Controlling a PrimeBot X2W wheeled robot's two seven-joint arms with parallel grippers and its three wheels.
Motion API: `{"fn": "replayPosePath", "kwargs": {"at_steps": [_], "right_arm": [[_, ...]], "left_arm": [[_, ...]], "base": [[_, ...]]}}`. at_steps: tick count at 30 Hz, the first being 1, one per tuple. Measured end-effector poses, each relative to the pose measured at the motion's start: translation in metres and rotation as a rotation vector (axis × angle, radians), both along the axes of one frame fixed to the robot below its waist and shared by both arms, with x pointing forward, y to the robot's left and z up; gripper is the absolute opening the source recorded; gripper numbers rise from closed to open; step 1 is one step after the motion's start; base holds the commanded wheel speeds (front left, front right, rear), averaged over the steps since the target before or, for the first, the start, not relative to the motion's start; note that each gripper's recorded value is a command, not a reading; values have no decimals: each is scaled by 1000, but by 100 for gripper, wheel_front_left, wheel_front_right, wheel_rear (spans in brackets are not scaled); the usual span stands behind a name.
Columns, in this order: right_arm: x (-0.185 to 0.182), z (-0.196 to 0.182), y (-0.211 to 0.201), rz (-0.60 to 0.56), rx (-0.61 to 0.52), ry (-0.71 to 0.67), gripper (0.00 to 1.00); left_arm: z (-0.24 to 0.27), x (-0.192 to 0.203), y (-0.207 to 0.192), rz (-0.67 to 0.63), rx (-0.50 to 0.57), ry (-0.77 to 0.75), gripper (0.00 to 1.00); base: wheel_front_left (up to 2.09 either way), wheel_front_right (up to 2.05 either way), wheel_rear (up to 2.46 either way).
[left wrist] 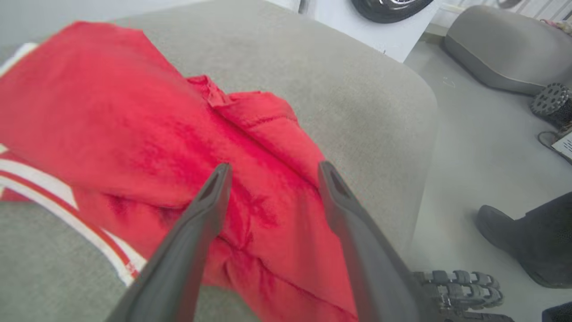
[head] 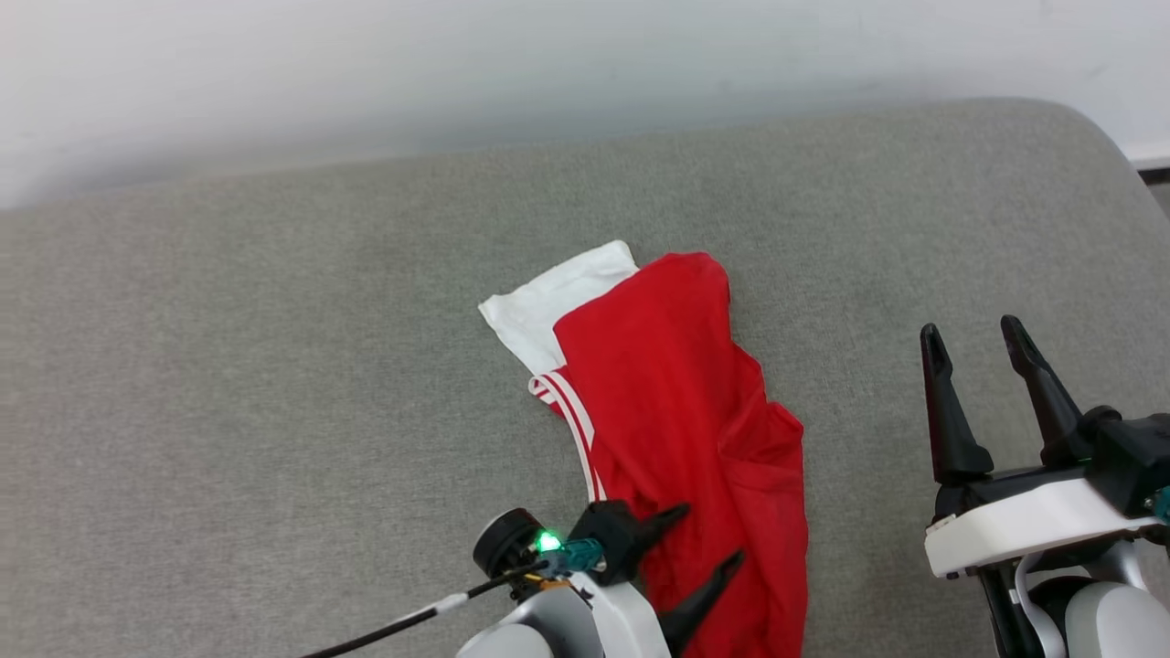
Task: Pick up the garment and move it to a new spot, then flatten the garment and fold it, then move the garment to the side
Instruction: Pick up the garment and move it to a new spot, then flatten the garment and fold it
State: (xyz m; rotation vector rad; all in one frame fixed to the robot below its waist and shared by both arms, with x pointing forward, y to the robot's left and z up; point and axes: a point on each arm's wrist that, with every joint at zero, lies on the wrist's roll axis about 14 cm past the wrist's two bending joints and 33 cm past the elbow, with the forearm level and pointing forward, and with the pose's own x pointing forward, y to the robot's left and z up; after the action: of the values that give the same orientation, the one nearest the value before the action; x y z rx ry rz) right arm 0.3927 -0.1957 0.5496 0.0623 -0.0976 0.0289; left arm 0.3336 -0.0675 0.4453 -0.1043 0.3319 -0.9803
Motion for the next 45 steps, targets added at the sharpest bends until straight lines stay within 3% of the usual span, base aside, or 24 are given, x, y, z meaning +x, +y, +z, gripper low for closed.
{"fn": "replayPosePath", "kwargs": {"at_steps": [7,13,16,17,25,38,45], "right_arm": [[-10,11,8,22,0,-25,100],[-15,15,19,55,-4,-24,100],[-18,16,23,66,-4,-22,100],[-21,18,25,74,-5,-22,100],[-28,18,28,81,-14,-14,100],[-28,14,29,88,8,21,100],[-37,-29,70,229,18,261,100]], "left_arm": [[64,27,24,177,-131,-231,100],[101,54,78,411,-174,-356,100],[108,59,109,522,-171,-380,100],[110,61,143,633,-147,-401,100],[105,51,232,892,-67,-427,100],[103,38,246,936,-47,-436,100],[101,36,247,943,-51,-429,100]], "base": [[0,0,0],[0,0,0],[0,0,0],[0,0,0],[0,0,0],[0,0,0],[0,0,0]]}}
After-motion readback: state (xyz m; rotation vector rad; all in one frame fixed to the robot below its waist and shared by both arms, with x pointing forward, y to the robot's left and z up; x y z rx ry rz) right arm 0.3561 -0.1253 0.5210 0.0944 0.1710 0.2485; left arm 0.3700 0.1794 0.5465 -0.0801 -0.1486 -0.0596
